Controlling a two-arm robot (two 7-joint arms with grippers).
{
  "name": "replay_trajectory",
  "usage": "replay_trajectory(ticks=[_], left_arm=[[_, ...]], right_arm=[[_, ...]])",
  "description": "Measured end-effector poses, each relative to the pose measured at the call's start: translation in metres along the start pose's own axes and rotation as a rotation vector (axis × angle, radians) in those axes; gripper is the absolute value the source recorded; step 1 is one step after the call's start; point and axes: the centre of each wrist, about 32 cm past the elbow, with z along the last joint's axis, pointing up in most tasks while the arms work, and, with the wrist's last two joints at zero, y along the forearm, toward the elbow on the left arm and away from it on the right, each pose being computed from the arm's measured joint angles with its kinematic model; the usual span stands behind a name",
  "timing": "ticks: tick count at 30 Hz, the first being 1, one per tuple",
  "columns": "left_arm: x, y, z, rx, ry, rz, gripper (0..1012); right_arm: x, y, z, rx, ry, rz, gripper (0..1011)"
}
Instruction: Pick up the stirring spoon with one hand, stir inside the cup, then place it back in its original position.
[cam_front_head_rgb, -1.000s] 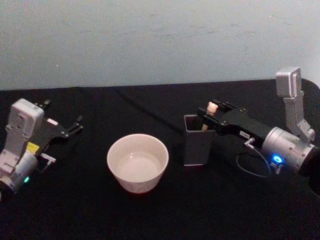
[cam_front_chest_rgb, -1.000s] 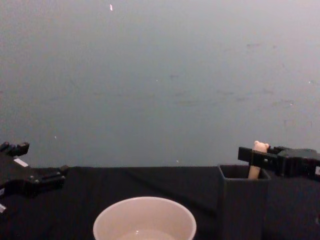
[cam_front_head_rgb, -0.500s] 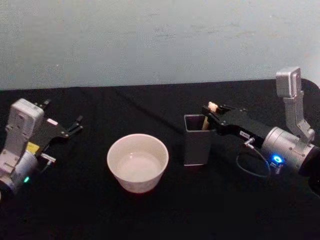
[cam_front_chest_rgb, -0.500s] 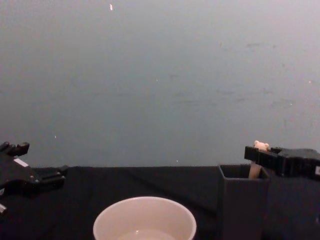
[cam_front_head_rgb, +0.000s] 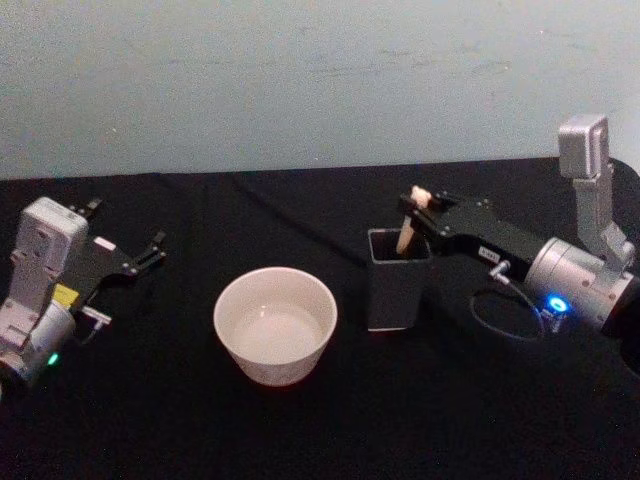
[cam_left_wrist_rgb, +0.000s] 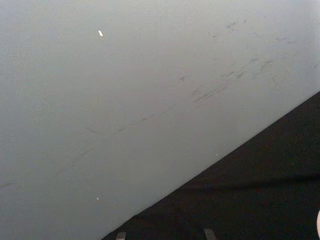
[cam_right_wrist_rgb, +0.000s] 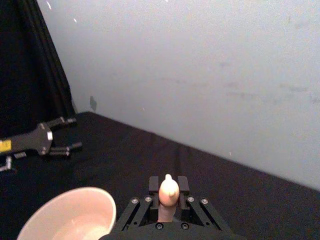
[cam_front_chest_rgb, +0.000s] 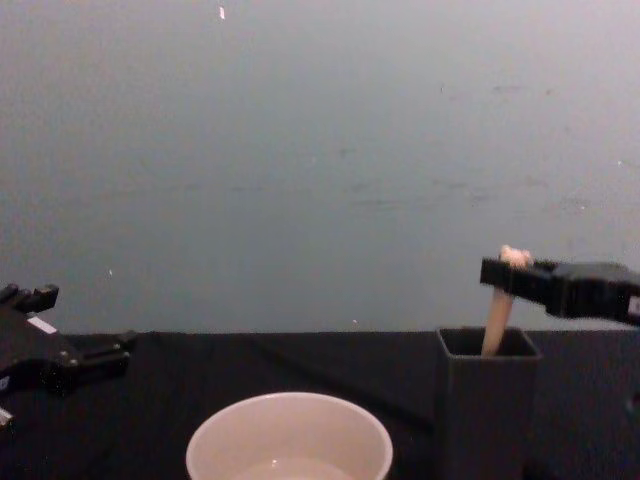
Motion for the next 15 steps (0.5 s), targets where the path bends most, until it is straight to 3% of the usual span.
replay_trajectory(ticks=[15], left_arm=[[0.0000, 0.0000, 0.0000, 0.000, 0.000, 0.000, 1001]], right_arm=[[0.001, -0.004, 0.045, 0.168, -0.085, 0.029, 214]])
